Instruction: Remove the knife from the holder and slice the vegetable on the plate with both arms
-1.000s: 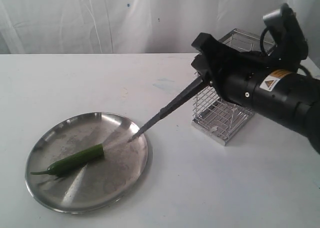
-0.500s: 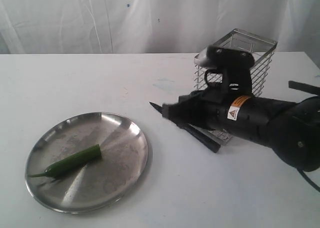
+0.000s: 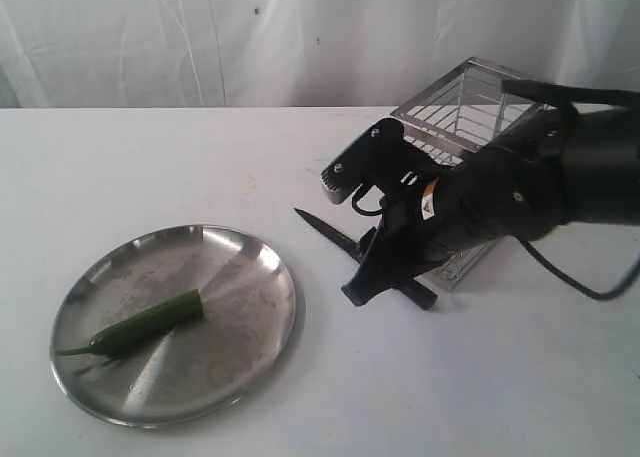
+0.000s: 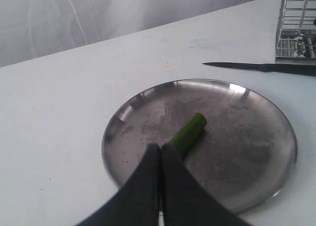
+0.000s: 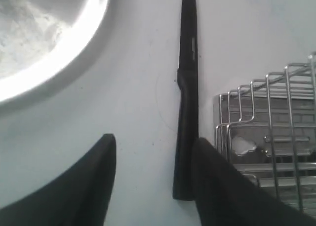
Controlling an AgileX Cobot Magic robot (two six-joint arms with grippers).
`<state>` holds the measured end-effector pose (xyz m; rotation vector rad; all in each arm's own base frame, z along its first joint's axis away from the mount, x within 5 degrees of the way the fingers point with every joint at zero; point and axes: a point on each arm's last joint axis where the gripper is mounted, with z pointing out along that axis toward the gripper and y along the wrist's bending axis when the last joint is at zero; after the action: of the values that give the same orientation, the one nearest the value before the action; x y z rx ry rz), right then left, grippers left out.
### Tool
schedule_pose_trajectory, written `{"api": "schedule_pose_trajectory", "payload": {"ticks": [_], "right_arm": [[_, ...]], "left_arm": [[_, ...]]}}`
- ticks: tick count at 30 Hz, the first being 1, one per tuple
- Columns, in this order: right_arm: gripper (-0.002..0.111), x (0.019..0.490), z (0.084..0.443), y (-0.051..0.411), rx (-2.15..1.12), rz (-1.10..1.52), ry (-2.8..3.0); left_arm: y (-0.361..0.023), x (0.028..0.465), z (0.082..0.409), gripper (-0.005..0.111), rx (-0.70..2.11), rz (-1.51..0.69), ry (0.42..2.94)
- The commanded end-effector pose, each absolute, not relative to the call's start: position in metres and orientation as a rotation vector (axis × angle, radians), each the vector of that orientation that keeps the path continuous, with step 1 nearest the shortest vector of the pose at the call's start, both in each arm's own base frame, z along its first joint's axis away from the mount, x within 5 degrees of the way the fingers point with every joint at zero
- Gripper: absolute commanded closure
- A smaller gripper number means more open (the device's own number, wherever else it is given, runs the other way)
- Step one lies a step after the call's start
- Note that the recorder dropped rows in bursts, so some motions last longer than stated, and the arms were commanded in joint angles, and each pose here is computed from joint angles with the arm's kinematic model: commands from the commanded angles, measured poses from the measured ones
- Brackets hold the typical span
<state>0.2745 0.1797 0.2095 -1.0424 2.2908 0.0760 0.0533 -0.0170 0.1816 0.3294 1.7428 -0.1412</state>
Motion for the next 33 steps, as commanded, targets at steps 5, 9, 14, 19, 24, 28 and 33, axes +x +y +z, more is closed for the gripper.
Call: {"api": "schedule_pose_trajectory", "payload": {"ticks": [5,9,14,19,24,28,33], "right_arm": [[0.063,0.309,0.194,0.178,-1.031,0.005,2.449],[0.064,0.313,0.189,0.170,-0.958,0.035,2.519],[0.065,0.304,0.198,0.174,-0.964,0.077,2.546],[0.065,0.291,0.216,0.181,-0.988,0.100,2.510],[0.065,0.273,0.225,0.193,-1.066,0.116,2.502],[0.065,0.257,0.227,0.205,-1.092,0.136,2.527],[0.065,0.238,0.200,0.202,-0.882,0.196,2.645]], "left_arm": [[-0.017,0.053,0.180,0.107,0.327,-0.149,1.744],[-0.017,0.053,0.180,0.107,0.327,-0.149,1.744],[-0.017,0.053,0.180,0.107,0.327,-0.149,1.744],[-0.017,0.053,0.180,0.107,0.327,-0.149,1.744],[-0.017,0.053,0.180,0.107,0.327,-0.149,1.744],[-0.017,0.053,0.180,0.107,0.327,-0.149,1.744],[-0.017,0.053,0.180,0.107,0.327,-0.149,1.744]]}}
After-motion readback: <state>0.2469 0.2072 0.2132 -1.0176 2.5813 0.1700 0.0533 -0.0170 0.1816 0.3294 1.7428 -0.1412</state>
